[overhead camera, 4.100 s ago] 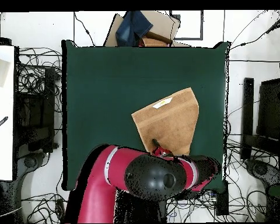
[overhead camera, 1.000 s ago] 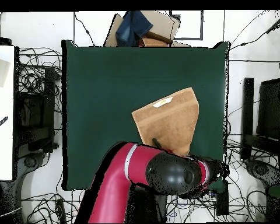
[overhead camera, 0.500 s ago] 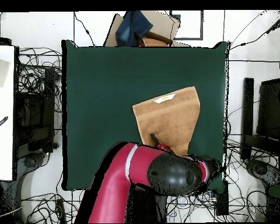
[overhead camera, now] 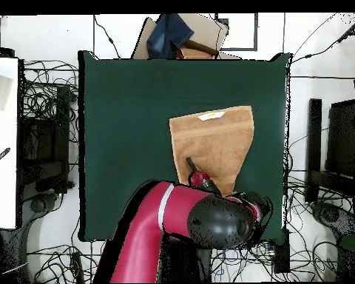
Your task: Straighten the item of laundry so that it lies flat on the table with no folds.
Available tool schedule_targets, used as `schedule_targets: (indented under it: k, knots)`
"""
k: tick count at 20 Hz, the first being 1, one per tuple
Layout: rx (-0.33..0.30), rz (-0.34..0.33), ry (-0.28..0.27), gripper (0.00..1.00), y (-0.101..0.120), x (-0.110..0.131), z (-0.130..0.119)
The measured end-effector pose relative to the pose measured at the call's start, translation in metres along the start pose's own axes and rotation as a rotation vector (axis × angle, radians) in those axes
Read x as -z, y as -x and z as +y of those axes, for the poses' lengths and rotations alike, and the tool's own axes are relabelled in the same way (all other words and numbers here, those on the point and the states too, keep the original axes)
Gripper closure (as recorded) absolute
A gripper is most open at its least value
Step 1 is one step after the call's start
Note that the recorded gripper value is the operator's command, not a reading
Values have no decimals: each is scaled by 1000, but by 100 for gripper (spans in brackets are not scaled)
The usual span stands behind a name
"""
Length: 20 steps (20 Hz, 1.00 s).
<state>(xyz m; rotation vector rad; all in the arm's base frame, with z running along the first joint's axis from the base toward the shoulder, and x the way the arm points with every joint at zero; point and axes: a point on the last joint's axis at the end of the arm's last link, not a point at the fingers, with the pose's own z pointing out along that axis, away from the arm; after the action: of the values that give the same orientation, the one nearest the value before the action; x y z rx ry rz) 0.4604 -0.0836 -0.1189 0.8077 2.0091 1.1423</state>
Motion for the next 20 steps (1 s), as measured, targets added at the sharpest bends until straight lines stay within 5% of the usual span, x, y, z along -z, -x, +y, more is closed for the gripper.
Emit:
schedule_targets:
  k: [20]
  knots:
    - [31, 12, -51, 100, 4, -12, 8]
